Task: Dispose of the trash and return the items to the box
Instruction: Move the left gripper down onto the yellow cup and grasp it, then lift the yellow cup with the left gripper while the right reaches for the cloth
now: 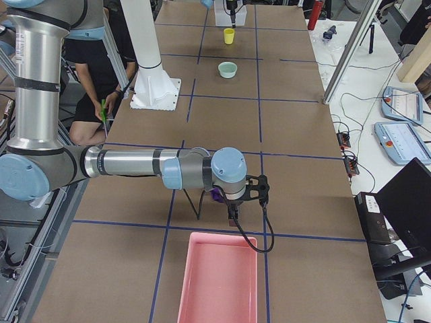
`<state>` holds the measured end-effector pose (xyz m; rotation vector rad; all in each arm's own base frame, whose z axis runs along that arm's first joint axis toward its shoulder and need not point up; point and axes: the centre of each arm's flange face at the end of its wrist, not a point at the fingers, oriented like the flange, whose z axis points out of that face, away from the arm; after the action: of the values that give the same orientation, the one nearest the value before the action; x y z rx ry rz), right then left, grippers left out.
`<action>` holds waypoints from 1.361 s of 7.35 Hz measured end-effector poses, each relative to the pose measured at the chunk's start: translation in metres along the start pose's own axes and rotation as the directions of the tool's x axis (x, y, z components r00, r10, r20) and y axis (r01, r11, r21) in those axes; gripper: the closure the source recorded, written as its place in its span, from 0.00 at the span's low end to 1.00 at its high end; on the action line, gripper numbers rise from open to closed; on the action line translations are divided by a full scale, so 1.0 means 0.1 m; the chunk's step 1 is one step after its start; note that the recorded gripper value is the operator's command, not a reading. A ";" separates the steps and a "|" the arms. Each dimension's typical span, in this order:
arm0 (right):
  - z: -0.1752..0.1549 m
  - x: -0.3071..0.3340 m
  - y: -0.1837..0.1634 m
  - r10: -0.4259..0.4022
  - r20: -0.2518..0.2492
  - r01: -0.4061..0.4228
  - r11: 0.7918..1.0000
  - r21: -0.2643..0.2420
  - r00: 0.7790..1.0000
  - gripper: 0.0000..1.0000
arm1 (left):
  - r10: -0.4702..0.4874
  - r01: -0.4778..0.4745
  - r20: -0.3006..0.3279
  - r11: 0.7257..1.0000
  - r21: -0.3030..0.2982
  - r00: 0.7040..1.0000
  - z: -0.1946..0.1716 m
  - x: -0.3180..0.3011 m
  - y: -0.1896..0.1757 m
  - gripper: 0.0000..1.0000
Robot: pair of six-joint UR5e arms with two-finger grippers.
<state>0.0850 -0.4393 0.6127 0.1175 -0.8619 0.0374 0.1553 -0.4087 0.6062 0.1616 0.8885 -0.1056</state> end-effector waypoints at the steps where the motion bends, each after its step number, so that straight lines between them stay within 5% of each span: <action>1: 0.00 0.00 0.00 -0.001 0.000 0.001 1.000 0.001 1.000 0.00 | -0.001 0.001 -0.012 1.000 0.001 1.000 0.08 0.01 0.05 0.02; 5: -0.01 -0.01 -0.01 -0.004 0.000 0.004 1.000 0.004 1.000 0.00 | 0.017 -0.017 -0.040 1.000 -0.012 0.999 0.20 0.07 0.18 0.06; 9: -0.04 -0.05 -0.02 -0.010 0.001 0.010 1.000 0.010 1.000 0.00 | 0.027 -0.028 -0.042 0.999 -0.022 0.999 0.24 0.08 0.25 0.91; 10: -0.05 -0.06 -0.02 -0.012 0.001 0.012 1.000 0.011 1.000 0.00 | 0.025 -0.026 -0.041 0.999 -0.020 0.999 0.24 0.08 0.25 1.00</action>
<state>0.0851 -0.4404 0.6050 0.1329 -0.8617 0.0307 0.1829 -0.3885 0.6173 0.1567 0.9271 -0.0698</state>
